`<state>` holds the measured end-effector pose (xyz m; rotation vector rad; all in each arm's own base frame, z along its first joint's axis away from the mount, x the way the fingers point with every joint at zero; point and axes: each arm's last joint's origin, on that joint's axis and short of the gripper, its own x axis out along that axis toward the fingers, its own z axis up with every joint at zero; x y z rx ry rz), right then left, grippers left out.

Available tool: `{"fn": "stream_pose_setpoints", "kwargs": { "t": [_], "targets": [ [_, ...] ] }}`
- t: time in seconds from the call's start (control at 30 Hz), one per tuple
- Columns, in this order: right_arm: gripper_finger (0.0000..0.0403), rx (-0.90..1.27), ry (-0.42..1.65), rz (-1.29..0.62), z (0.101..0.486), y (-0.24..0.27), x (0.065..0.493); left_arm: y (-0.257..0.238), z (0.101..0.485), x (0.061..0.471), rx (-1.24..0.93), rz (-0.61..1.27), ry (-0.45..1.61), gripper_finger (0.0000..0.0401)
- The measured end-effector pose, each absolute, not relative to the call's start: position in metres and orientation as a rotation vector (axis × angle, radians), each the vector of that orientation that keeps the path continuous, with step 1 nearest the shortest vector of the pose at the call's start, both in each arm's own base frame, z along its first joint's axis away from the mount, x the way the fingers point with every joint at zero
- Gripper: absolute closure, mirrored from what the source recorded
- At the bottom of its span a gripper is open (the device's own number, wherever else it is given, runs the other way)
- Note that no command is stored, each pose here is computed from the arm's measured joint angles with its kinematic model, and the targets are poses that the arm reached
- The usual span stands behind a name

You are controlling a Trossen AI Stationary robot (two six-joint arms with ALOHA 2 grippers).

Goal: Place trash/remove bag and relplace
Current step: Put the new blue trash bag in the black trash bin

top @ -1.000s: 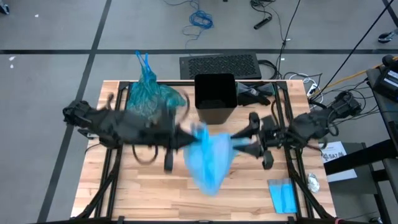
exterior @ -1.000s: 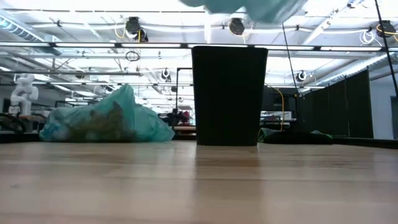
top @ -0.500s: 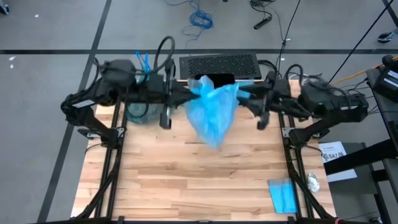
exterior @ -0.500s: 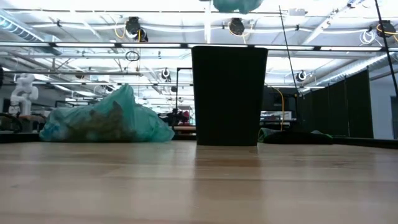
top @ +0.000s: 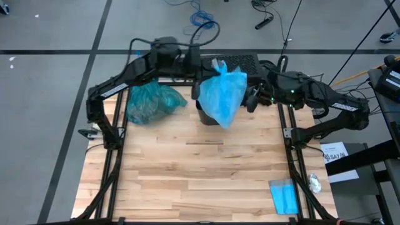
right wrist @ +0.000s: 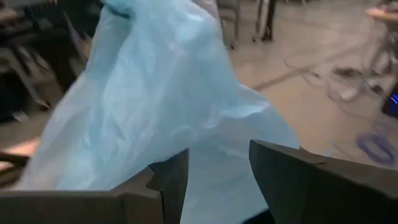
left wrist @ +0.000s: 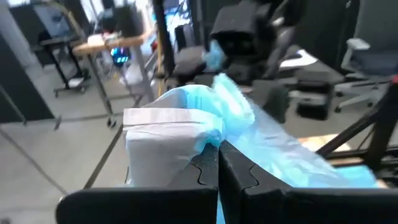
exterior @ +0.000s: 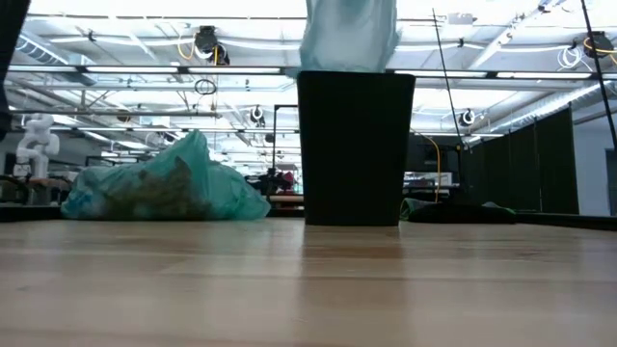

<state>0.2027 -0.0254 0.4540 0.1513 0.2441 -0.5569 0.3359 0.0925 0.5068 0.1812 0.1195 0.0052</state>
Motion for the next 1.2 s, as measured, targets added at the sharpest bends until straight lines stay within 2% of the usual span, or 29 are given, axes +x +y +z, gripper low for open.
{"fn": "stream_pose_setpoints", "kwargs": {
  "t": [0.1, 0.37, 0.63, 0.87, 1.2],
  "targets": [
    [0.0241, 0.164, 0.312, -0.595, 0.448, -0.036, 0.199, 0.115, 0.496, 0.342, 0.166, 0.043, 0.157, 0.0401],
    [0.0241, 0.201, 0.332, -0.563, 0.444, -0.066, 0.197, 0.169, 0.466, 0.344, 0.128, 0.155, 0.302, 0.0401],
    [0.0245, 0.341, 0.404, -0.445, 0.397, -0.115, 0.225, 0.204, 0.441, 0.352, 0.083, 0.171, 0.356, 0.0401],
    [0.0273, 0.402, 0.504, -0.415, 0.353, -0.140, 0.262, 0.216, 0.417, 0.358, 0.036, 0.159, 0.461, 0.0401],
    [0.0301, 0.502, 0.568, -0.324, 0.319, -0.152, 0.294, 0.200, 0.365, 0.372, -0.048, 0.035, 0.636, 0.0401]
  ]
}}
